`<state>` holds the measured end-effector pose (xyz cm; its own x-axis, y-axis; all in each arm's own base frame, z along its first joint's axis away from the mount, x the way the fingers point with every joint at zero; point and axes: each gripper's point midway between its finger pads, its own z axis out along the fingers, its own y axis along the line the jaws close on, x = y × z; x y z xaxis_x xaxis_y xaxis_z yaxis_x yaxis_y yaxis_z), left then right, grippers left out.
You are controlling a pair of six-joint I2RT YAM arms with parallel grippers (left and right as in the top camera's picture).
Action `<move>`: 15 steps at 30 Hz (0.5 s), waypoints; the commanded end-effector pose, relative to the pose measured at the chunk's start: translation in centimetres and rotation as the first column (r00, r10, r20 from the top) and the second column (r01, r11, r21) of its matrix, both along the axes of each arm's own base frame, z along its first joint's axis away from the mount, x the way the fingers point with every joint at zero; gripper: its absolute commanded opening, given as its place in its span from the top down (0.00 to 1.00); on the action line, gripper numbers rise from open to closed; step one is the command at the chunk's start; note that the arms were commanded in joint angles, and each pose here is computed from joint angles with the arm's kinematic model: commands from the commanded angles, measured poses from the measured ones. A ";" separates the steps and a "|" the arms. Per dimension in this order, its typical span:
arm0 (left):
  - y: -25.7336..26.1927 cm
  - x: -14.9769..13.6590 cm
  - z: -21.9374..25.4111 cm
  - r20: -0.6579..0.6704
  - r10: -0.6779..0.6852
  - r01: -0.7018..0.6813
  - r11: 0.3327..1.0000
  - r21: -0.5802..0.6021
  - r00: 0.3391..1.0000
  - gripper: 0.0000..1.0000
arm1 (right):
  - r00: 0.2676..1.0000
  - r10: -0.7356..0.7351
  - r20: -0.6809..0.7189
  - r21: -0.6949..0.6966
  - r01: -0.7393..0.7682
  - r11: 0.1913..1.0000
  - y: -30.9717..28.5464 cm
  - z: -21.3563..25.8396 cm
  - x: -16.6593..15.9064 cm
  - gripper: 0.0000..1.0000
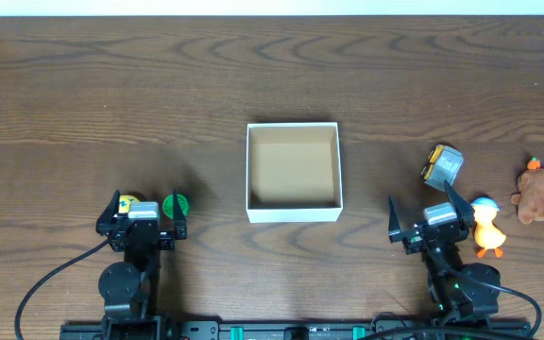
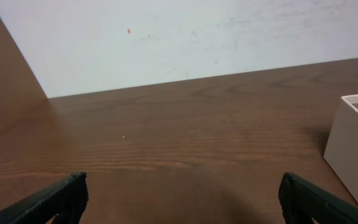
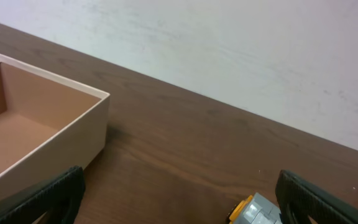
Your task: Pack container
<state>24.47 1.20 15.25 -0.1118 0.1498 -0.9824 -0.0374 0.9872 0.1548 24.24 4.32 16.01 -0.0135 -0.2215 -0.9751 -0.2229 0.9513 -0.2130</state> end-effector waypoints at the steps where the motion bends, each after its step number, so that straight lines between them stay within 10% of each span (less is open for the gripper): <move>1: 0.2 -0.1 -1.6 -0.051 0.011 -0.011 1.000 0.003 0.999 0.02 | 1.000 0.003 -0.003 -0.002 -0.003 1.000 0.0 -0.1 0.0 0.01; 15: 0.2 -0.1 -1.6 -0.050 0.011 -0.011 1.000 0.002 0.999 0.02 | 1.000 0.003 -0.003 -0.002 -0.003 1.000 0.0 -0.1 0.0 0.01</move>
